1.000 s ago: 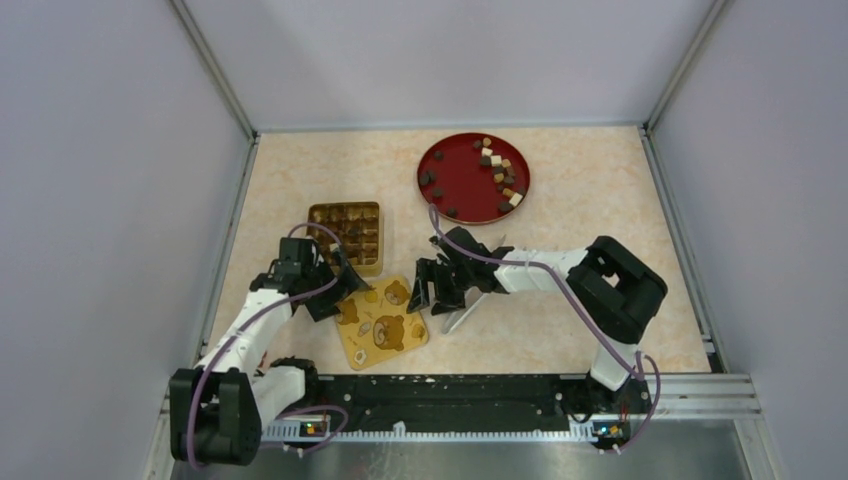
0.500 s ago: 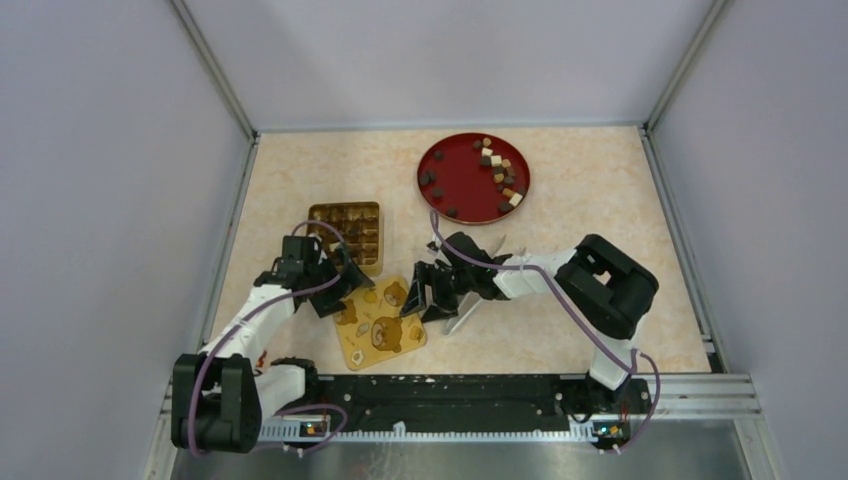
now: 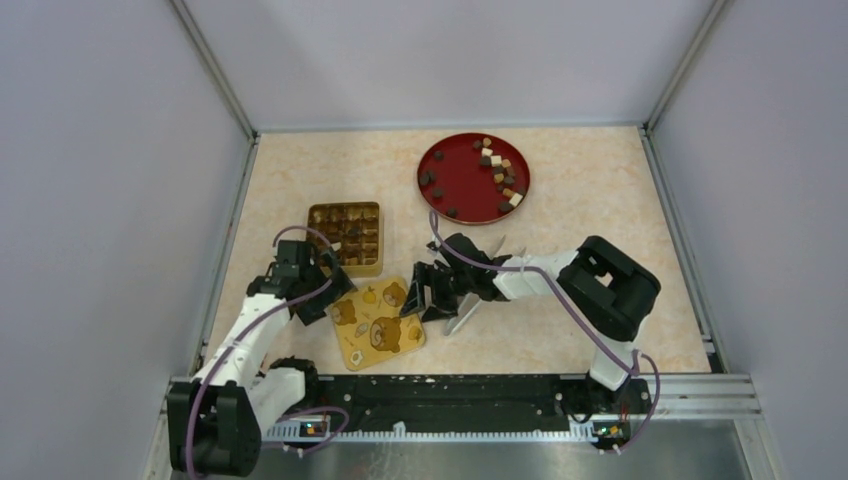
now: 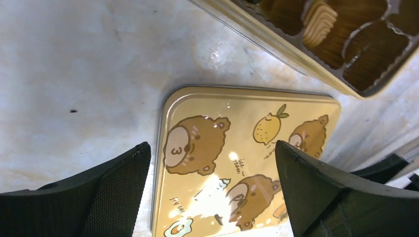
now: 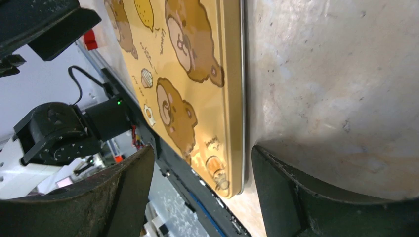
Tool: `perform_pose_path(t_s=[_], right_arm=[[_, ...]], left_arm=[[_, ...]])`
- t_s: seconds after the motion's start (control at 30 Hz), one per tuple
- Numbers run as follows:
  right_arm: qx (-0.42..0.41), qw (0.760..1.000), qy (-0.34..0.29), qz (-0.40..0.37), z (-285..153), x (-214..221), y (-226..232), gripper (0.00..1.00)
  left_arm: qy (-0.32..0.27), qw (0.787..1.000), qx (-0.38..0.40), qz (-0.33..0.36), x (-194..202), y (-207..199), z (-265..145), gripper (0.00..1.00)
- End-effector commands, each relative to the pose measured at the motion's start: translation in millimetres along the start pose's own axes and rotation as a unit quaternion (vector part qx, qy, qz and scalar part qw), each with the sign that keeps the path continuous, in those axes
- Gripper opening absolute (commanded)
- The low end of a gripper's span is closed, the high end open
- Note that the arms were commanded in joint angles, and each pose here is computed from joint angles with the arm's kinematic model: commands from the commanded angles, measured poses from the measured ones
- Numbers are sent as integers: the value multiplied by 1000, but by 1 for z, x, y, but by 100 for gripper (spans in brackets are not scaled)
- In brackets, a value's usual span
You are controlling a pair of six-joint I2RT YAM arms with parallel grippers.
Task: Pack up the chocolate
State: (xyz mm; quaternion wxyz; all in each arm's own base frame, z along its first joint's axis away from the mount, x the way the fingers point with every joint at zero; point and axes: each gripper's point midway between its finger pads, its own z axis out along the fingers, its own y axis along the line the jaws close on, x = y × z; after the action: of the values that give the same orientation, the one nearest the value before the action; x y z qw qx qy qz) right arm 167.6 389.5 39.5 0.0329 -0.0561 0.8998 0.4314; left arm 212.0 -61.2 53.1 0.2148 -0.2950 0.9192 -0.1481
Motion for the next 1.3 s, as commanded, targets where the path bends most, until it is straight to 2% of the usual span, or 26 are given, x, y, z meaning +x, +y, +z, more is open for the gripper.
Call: perform_pose_path(t_s=[0.0,0.13,0.4,0.63,0.73,1.13,1.27], right_arm=[[127,991,-32,-23,-3,-6,-52,72],[150,987,-50,-35,-9,-15,-56,72],[141,989,-41,-26,-2,-15,-61,73],[118,992,-46,-2,-3,-23,-66,73],[114,992,-49,4,-5,-26,-70,72],[118,991,-54,10,-11,-38,-83,72],[119,991,-53,13,-10,-38,-86,72]], left_arm=[[-15,998,-45,-35,-3,15,0,99],[24,998,-44,-43,14,19,14,99],[76,996,30,-28,35,0,27,99],[78,977,198,5,38,-53,1,99],[71,968,240,31,37,-65,-12,99],[98,945,305,62,47,-83,-32,99],[92,944,310,64,44,-86,-37,90]])
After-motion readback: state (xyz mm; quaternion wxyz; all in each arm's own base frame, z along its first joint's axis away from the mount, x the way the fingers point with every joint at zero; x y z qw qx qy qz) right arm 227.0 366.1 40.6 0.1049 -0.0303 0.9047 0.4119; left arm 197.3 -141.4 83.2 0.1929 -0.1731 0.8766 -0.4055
